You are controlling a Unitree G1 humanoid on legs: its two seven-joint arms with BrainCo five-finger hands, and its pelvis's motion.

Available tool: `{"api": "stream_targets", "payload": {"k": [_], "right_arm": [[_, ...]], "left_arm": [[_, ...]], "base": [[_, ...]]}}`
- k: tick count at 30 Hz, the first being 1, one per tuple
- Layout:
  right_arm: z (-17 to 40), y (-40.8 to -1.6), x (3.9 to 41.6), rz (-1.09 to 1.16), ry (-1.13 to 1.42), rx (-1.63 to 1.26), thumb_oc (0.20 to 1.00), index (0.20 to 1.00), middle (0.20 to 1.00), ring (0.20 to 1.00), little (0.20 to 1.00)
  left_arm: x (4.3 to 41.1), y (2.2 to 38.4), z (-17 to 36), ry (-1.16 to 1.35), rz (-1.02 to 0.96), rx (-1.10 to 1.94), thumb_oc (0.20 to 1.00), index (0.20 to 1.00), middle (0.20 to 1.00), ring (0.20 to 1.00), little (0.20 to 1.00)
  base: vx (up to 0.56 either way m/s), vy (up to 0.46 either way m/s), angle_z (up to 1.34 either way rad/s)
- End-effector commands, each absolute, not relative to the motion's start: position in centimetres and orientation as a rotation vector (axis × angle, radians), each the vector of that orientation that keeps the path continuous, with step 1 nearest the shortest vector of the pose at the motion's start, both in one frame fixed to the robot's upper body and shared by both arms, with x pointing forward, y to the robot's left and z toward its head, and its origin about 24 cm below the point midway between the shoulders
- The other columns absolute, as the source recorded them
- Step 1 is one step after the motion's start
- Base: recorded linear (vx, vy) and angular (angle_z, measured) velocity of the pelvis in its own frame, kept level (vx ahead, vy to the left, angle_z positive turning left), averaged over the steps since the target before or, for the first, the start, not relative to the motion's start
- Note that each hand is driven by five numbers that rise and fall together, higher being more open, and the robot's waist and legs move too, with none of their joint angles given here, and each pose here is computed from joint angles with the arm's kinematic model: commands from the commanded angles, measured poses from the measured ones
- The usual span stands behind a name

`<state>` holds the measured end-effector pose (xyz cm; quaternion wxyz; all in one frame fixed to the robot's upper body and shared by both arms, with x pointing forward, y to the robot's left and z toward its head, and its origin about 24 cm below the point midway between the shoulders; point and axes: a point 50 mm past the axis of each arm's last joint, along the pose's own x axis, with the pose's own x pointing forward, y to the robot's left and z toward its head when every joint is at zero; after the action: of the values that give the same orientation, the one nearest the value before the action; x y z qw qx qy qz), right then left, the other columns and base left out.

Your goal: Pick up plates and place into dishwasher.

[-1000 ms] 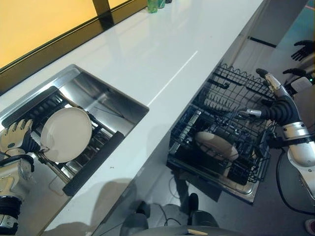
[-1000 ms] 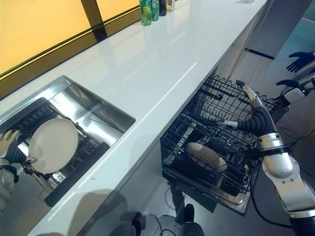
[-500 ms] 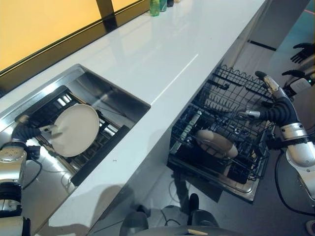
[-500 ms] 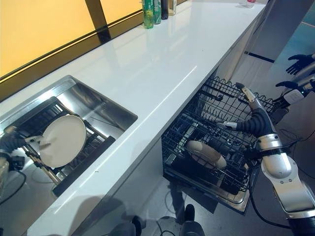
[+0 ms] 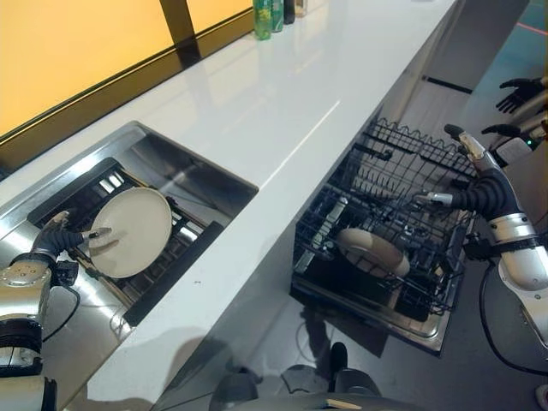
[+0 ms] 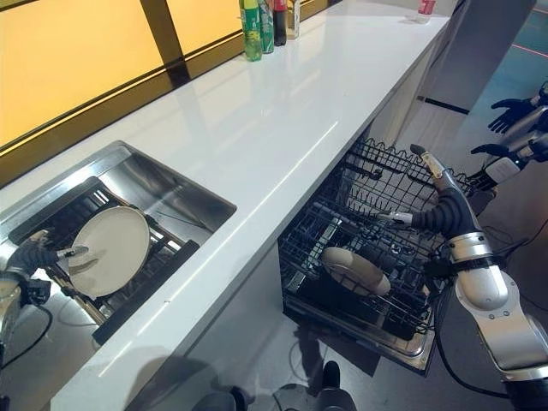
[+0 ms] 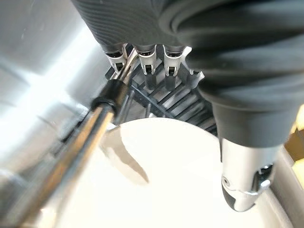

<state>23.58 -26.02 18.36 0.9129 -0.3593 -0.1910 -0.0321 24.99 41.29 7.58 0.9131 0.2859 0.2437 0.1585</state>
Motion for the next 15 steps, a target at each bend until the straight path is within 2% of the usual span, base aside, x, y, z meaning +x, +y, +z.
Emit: {"api": "stream_targets", "payload": {"k": [1,5,8,15], "right_arm": [[20.5,-24.6,22.8,-0.036,-0.511,-0.733,1.0,1.0,1.0,1.0,1.0],[20.3,-24.7,22.9,-0.045,-0.51,-0.733,1.0,1.0,1.0,1.0,1.0],[20.2,-24.6,22.9,-0.049,-0.513,-0.732,1.0,1.0,1.0,1.0,1.0],[19.6,-24.9,22.8,-0.077,-0.513,-0.712,1.0,1.0,1.0,1.0,1.0]], "left_arm": [[23.3,42.2,5.4,0.719,0.303,0.628,1.0,1.0,1.0,1.0,1.0],[23.7,42.4,6.1,0.703,0.354,0.7,1.0,1.0,1.0,1.0,1.0],[23.2,44.6,8.8,0.64,0.612,0.935,1.0,1.0,1.0,1.0,1.0],[22.3,45.8,13.1,0.419,1.005,1.121,1.0,1.0,1.0,1.0,1.0]], "base": [[-0.03,-0.016,-0.02],[0.0,0.0,0.0],[-0.01,0.001,0.03],[-0.04,-0.038,-0.03]]}}
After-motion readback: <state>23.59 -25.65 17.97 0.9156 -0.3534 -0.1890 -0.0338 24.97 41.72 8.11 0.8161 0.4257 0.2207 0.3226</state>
